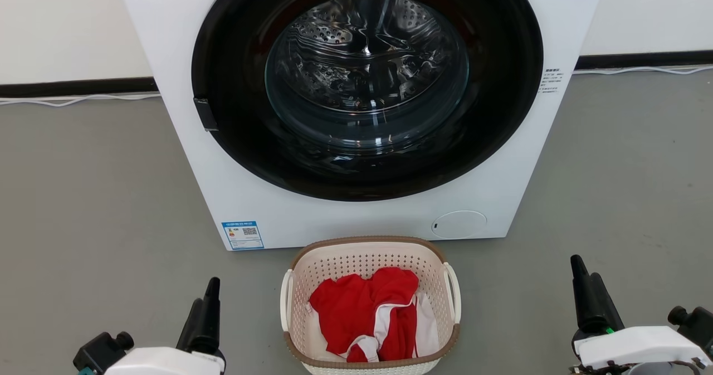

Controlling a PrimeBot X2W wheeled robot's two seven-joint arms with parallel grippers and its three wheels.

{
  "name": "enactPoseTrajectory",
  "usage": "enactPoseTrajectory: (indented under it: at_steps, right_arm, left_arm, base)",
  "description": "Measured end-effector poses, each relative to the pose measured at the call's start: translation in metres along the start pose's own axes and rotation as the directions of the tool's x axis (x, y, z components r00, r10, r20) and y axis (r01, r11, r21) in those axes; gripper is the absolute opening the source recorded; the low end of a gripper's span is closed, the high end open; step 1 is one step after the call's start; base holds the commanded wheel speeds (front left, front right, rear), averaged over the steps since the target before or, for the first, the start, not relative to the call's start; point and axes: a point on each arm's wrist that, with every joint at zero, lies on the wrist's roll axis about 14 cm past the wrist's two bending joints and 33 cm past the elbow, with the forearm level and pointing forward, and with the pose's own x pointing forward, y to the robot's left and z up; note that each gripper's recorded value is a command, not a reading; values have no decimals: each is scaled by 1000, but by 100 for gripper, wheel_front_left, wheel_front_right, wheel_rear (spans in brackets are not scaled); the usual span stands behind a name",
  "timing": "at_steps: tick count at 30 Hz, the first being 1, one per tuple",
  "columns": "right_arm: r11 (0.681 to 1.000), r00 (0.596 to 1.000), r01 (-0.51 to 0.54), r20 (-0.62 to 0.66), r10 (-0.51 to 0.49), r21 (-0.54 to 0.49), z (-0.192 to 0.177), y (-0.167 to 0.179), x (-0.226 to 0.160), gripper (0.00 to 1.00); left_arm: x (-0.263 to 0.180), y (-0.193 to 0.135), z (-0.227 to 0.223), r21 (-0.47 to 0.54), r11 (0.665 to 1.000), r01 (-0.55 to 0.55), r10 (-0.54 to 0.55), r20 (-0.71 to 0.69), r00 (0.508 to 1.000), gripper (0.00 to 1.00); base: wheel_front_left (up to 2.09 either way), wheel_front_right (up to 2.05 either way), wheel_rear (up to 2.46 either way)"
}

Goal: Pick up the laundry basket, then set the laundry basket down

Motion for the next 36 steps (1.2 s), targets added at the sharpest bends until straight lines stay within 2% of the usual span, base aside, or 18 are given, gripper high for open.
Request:
enactPoseTrajectory:
  at_steps: [8, 16, 21, 36]
  right_arm:
    - [991, 1000, -7, 12, 8, -132, 4, 0, -1, 100]
    - [970, 1000, -15, 16, 20, -241, 5, 1, -2, 100]
    - [943, 999, -28, 8, 32, -331, 5, 2, -3, 100]
    - [865, 998, -44, 16, 60, -501, 7, 5, -4, 100]
  left_arm:
    - [-2, -3, -4, 129, 991, 15, -14, -8, 1000, 100]
    - [-1, -7, -4, 215, 976, 25, -25, 0, 1000, 100]
    - [-1, -8, -5, 296, 955, 35, -37, 2, 999, 100]
    - [-3, -12, -7, 470, 881, 58, -69, 5, 998, 100]
  base:
    - [0, 0, 0]
    - [0, 0, 0]
    - [0, 0, 0]
    - [0, 0, 0]
